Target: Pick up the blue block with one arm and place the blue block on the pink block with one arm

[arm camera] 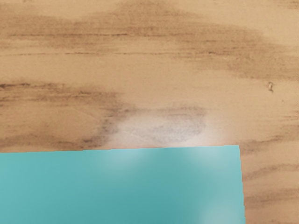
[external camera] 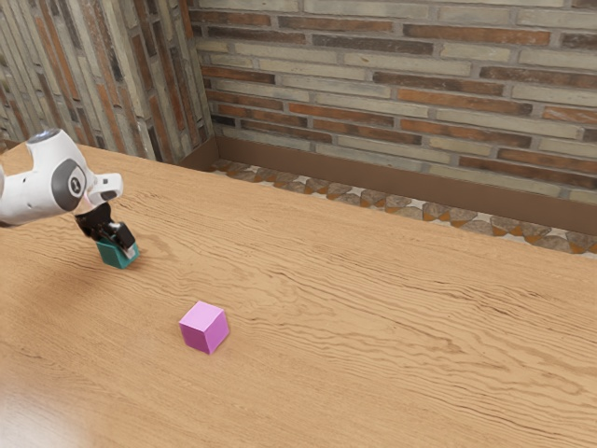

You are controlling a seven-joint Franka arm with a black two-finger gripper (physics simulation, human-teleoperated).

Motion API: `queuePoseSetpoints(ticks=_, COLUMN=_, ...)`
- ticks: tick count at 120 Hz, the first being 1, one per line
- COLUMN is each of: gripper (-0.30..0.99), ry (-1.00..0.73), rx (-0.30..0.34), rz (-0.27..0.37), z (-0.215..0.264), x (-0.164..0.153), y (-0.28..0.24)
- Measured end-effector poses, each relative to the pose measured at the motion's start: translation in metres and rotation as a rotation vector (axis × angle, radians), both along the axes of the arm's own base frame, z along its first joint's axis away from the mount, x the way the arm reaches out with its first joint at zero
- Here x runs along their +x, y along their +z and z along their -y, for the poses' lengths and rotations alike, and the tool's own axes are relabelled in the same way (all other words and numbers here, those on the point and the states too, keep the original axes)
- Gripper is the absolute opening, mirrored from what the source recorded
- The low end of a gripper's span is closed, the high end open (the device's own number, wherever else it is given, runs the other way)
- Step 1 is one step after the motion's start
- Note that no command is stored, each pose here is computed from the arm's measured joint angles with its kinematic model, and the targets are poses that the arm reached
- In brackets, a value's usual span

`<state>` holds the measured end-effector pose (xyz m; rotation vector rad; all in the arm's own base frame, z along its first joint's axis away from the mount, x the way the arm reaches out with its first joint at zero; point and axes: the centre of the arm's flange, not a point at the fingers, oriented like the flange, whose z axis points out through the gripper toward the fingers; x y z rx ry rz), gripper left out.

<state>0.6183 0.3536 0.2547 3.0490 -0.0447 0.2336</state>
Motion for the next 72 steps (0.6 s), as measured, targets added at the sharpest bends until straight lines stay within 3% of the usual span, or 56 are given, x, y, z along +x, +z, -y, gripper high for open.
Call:
queuePoseSetpoints(ticks=13, gripper=0.41, ry=-0.001, rx=0.001, rz=0.001, z=0.001, x=0.0, y=0.001)
queuePoseSetpoints(ticks=23, gripper=0.35, ry=0.001, rx=0.009, rz=0.003, z=0.001, x=0.0, y=0.006)
queuePoseSetpoints(ticks=34, gripper=0.34, ry=-0.011, rx=0.033, rz=0.009, z=0.019, x=-0.004, y=0.034)
queuePoseSetpoints(ticks=51, gripper=0.35, ry=-0.018, rx=0.086, rz=-0.006, z=0.096, x=-0.048, y=0.105)
queuePoseSetpoints(ticks=72, gripper=0.35, ry=0.025, rx=0.108, rz=-0.024, z=0.17, x=-0.084, y=0.132)
